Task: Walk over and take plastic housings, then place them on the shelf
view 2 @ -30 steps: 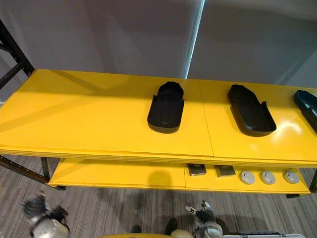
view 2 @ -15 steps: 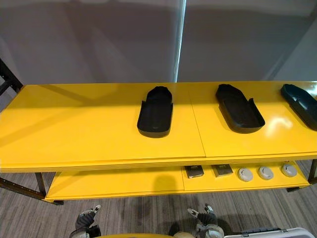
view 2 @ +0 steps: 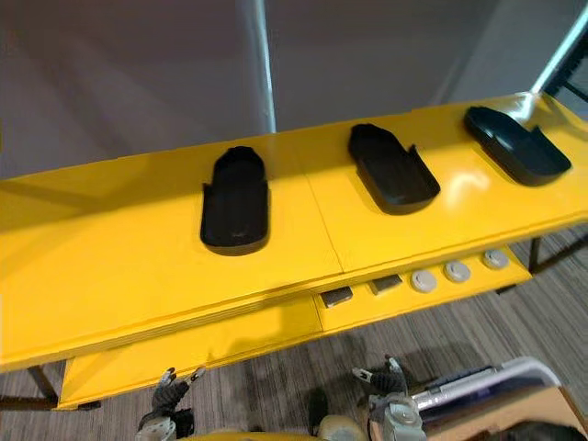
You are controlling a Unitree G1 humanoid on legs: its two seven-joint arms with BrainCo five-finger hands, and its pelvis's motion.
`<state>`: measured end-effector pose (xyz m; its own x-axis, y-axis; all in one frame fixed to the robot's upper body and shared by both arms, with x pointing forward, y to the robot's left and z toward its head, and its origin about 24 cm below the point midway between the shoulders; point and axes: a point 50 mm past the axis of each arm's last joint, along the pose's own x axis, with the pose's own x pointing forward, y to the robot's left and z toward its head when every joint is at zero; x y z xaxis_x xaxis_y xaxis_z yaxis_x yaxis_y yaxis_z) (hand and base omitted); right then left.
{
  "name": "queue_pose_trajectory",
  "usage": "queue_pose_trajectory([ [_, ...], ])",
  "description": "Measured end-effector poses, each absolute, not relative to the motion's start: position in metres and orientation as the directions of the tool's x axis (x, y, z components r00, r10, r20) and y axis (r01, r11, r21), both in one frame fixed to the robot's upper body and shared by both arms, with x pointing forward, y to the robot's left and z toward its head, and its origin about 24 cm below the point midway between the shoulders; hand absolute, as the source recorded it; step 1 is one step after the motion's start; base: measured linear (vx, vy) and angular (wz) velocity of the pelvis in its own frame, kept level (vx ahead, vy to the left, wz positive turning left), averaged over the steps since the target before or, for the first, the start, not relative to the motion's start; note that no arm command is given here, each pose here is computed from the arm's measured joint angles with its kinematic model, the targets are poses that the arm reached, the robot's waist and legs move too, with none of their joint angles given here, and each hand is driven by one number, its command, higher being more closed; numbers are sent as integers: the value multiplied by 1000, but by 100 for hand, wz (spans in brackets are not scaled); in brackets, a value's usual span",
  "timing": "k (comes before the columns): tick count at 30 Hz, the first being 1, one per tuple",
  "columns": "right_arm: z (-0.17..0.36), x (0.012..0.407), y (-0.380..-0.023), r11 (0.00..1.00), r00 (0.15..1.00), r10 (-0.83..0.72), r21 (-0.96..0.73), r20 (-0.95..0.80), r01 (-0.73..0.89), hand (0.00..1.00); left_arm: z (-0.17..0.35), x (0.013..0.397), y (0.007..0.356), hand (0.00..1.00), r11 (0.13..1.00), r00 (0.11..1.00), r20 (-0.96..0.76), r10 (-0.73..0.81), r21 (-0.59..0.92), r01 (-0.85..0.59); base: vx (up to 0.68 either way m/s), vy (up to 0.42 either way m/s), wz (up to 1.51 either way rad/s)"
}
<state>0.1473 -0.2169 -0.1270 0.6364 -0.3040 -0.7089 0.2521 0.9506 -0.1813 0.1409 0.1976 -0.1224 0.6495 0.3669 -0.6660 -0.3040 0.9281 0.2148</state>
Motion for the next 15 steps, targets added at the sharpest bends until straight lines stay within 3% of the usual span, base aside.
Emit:
queue_pose_trajectory([
  [6, -116, 174, -194, 972, 714, -234, -154, -660, 177, 0, -108, 163, 202, 0, 923, 709, -592, 384, 220, -316, -199, 116, -143],
  [13, -134, 139, -187, 976, 633, -219, -158, -743, 152, 0, -108, 160, 209, 0, 919, 703, -591, 395, 242, -312, -81, -25, -67],
  [15, -130, 150, -190, 975, 653, -221, -174, -724, 136, 0, -110, 157, 211, 0, 915, 686, -606, 403, 251, -316, -102, -209, -136],
])
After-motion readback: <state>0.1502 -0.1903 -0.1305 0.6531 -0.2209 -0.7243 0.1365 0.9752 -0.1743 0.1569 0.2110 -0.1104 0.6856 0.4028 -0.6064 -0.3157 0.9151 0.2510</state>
